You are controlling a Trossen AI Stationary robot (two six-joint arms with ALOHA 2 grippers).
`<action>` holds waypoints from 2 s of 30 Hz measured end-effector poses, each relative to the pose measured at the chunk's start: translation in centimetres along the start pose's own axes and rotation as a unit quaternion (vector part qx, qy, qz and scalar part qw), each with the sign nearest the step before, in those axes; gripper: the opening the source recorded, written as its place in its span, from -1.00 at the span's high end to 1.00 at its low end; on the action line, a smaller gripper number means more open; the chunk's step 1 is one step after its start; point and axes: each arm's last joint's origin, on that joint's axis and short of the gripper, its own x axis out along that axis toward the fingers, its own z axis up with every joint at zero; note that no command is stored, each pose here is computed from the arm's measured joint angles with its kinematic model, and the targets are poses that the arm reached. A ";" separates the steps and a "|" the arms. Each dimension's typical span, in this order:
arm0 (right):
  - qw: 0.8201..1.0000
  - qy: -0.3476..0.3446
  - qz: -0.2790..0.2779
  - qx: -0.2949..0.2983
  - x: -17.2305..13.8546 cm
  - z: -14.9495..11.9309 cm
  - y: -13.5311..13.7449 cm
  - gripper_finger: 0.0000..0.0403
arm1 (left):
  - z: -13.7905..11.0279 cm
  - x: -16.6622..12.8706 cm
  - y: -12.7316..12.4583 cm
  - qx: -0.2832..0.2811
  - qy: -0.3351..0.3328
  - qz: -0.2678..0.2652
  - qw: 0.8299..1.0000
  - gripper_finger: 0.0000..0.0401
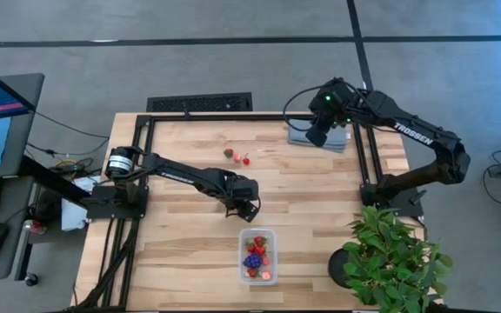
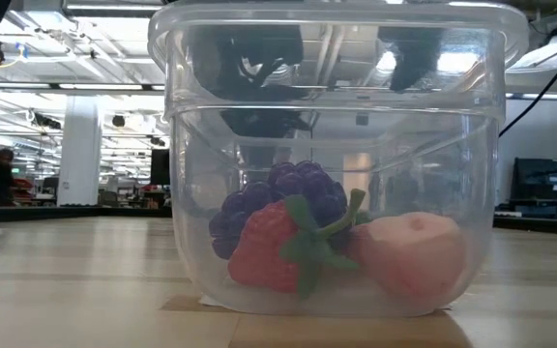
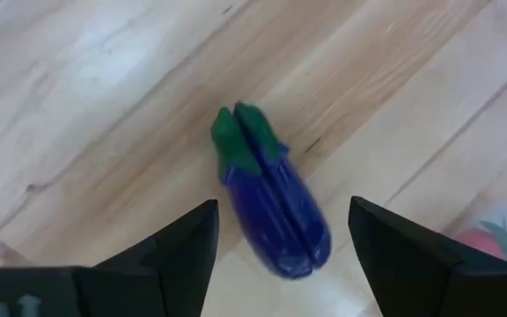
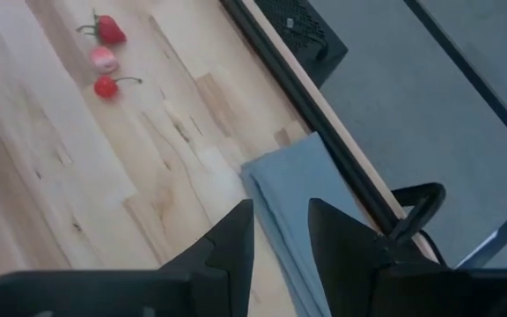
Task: Pick and placing Produce into tupperware
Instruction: Put the violet eggplant into the transparent bin
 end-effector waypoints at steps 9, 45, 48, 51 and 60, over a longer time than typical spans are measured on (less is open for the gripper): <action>1.000 -0.006 0.002 0.001 0.0 0.1 0.0 0.34 | 0.2 0.0 0.1 0.012 -0.012 0.006 1.000 -0.21; 1.000 -0.011 0.008 0.001 0.0 0.2 0.0 0.39 | -0.2 2.6 0.0 0.051 0.021 0.004 0.998 -0.21; 1.000 -0.011 0.008 0.001 0.0 0.2 0.0 0.39 | -0.2 2.6 0.1 0.057 0.023 0.004 0.998 -0.21; 1.000 -0.011 0.008 0.001 0.0 0.2 0.0 0.39 | -0.2 2.6 0.1 0.060 0.024 0.005 0.998 -0.21; 1.000 -0.011 0.014 0.006 0.0 0.2 0.1 0.39 | -0.3 2.7 0.2 0.067 0.027 0.009 0.997 0.00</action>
